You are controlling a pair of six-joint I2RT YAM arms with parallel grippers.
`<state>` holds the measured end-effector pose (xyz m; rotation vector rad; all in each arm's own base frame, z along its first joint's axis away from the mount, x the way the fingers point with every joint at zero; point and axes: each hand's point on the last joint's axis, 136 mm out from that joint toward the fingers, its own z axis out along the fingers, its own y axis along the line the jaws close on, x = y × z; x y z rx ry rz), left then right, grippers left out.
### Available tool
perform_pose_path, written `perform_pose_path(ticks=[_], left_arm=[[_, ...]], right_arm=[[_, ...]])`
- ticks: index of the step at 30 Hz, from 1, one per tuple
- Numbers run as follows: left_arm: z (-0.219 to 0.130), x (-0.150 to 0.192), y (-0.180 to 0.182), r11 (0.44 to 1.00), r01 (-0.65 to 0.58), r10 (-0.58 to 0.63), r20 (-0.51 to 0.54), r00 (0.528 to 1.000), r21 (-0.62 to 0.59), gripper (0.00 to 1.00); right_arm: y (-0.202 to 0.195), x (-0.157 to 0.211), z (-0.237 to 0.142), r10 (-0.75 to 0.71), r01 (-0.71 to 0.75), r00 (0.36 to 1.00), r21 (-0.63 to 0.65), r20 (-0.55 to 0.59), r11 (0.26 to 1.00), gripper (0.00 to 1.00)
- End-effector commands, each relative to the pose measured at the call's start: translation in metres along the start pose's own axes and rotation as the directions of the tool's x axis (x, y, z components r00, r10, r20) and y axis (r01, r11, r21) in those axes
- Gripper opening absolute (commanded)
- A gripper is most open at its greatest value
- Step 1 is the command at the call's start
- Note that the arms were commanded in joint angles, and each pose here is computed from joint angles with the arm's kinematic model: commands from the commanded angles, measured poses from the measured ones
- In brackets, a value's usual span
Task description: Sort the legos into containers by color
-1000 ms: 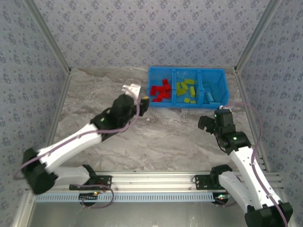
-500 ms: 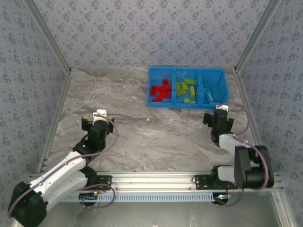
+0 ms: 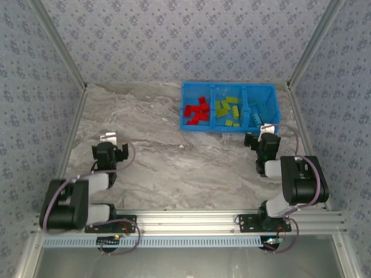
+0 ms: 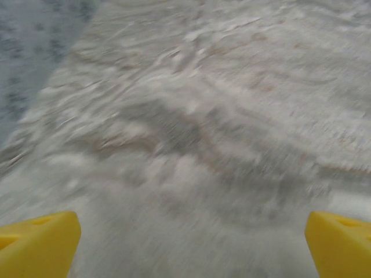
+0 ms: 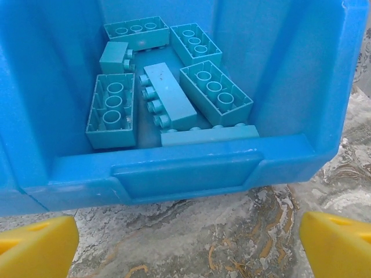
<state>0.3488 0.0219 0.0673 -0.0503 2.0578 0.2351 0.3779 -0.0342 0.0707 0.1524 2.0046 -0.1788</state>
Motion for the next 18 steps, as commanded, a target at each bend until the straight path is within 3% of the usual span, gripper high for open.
perform_pose_path(ticks=[1,3,4,6,18], left_arm=[[0.023,-0.048,-0.019,0.994,0.04,-0.06,0.202,0.978,0.101,0.99],[0.021,-0.042,-0.018,0.991,0.057,-0.072,0.127,0.989,0.119,0.99],[0.022,-0.045,-0.019,0.991,0.051,-0.072,0.17,0.983,0.124,0.99],[0.027,-0.042,-0.015,0.993,0.067,-0.077,0.101,0.992,0.099,0.99],[0.031,-0.043,-0.012,0.987,0.095,-0.107,0.09,0.99,0.13,0.99]], right_arm=[[0.007,-0.017,0.002,-0.018,0.02,0.999,-0.043,0.043,0.999,1.0],[0.007,-0.017,0.002,-0.018,0.02,0.999,-0.045,0.044,0.999,1.0],[0.007,-0.017,0.002,-0.018,0.02,0.999,-0.046,0.044,0.999,1.0],[0.007,-0.017,0.002,-0.018,0.02,0.999,-0.047,0.043,0.999,1.0],[0.007,-0.018,0.002,-0.017,0.019,0.999,-0.048,0.046,0.999,1.0]])
